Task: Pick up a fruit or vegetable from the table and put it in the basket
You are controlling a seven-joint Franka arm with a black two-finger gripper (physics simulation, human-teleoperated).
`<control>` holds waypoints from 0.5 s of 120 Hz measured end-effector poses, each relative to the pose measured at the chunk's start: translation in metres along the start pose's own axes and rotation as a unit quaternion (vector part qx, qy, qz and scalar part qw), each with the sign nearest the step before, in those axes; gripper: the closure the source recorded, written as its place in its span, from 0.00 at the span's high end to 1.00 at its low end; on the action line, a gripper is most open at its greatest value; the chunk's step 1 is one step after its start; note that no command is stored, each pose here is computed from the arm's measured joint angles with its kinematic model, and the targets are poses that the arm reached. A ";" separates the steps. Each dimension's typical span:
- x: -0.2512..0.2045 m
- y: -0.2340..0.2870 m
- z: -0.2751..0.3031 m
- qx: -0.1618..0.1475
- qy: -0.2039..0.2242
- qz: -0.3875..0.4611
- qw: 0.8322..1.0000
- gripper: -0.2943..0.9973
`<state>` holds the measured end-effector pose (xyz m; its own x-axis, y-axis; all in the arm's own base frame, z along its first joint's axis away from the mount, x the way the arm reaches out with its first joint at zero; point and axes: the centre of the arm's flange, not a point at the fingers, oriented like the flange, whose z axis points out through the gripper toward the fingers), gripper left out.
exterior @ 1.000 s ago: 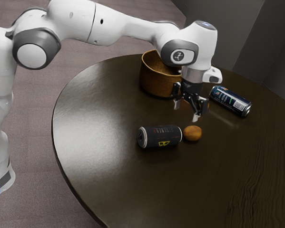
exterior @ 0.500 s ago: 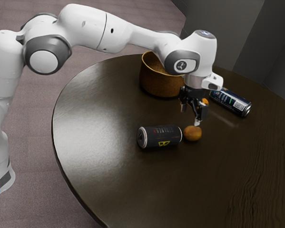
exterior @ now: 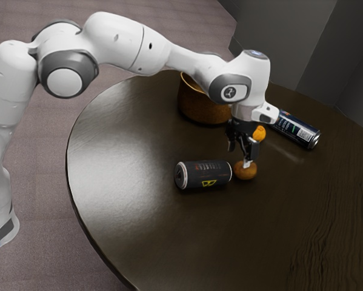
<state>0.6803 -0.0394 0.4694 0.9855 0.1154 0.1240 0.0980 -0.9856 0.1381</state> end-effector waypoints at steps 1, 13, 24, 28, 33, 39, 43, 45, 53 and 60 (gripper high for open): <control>0.000 0.000 0.001 0.000 0.000 0.001 1.000 0.77; 0.001 0.003 0.008 -0.002 -0.002 0.009 1.000 0.77; 0.003 0.010 0.009 -0.006 0.004 0.020 1.000 0.77; 0.004 0.011 0.010 -0.006 0.005 0.023 1.000 0.77; 0.004 0.011 0.012 -0.007 0.006 0.025 1.000 0.77; 0.004 0.010 0.014 -0.009 0.005 0.025 1.000 0.77; 0.005 0.010 0.016 -0.010 0.005 0.026 1.000 0.77; 0.005 0.010 0.016 -0.011 0.006 0.026 1.000 0.77; 0.006 0.004 0.018 -0.012 0.006 0.023 1.000 0.77; 0.007 0.001 0.018 -0.013 0.008 0.022 1.000 0.77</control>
<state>0.6899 -0.0419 0.4532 0.9865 0.0737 0.1459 0.0504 -0.9862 0.1574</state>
